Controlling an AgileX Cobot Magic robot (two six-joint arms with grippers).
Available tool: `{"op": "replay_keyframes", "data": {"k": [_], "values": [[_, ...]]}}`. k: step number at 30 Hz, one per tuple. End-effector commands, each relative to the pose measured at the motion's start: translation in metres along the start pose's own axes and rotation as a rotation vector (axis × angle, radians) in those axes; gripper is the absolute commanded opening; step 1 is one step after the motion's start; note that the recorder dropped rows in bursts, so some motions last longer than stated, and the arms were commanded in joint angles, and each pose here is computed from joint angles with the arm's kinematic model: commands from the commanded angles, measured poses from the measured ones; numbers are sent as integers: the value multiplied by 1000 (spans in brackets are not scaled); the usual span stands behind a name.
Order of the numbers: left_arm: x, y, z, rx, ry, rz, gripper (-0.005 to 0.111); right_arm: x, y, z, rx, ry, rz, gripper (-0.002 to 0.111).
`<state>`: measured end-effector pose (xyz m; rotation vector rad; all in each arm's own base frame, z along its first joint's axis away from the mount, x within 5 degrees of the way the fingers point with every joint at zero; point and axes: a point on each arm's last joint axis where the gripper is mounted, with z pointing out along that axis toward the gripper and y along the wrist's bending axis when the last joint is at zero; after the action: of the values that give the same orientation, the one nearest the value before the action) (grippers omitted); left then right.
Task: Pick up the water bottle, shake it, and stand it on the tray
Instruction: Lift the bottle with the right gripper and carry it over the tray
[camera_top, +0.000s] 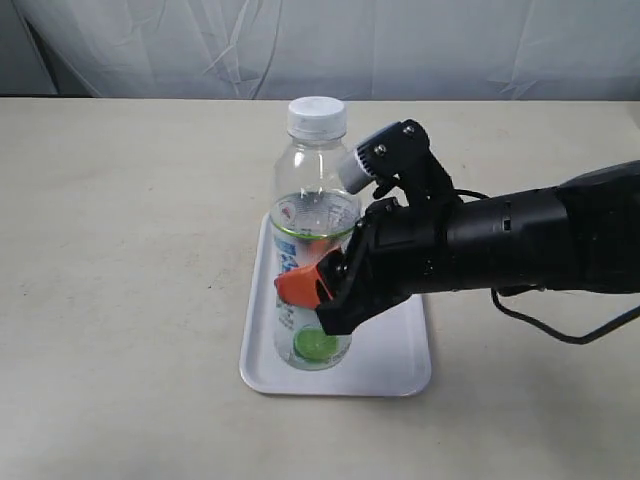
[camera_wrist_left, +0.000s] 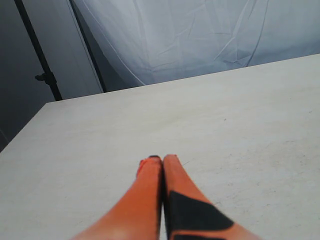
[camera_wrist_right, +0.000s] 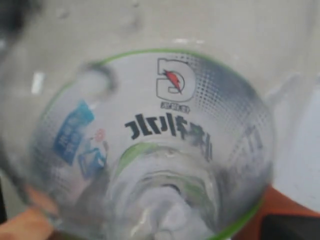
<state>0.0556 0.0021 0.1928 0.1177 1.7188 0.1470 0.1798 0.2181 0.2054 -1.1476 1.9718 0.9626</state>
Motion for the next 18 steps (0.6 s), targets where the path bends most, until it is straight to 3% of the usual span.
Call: {"op": "replay_keyframes", "data": {"k": [1,3,5,7,8,9,11,13,14,15,16,17,18], "values": [[1,0,0,1,-5,-7,0,-6,0,-2,14,-23,-12,-1],[1,0,0,1,-5,-7,0,-1,-22,-7,259,38,-30,-1],[1,0,0,1,-5,-7,0,6,-52,-22,629,132,-12,-1],[1,0,0,1,-5,-7,0,9,-67,-38,875,133,113,-1],[1,0,0,1,-5,-7,0,8,-66,-40,886,98,172,-1],[1,0,0,1,-5,-7,0,6,-58,-36,802,61,203,-1],[1,0,0,1,-5,-7,0,-2,-31,-21,496,9,197,-1],[1,0,0,1,-5,-7,0,-16,4,-7,121,-41,119,-1],[1,0,0,1,-5,-7,0,-20,18,-4,-2,-58,71,-1],[1,0,0,1,-5,-7,0,-25,26,-3,-55,-71,3,-1],[1,0,0,1,-5,-7,0,-27,27,-2,-26,-70,-47,-1],[1,0,0,1,-5,-7,0,-27,21,-2,54,-58,-69,-1],[1,0,0,1,-5,-7,0,-28,7,-5,222,-37,-69,-1]]}}
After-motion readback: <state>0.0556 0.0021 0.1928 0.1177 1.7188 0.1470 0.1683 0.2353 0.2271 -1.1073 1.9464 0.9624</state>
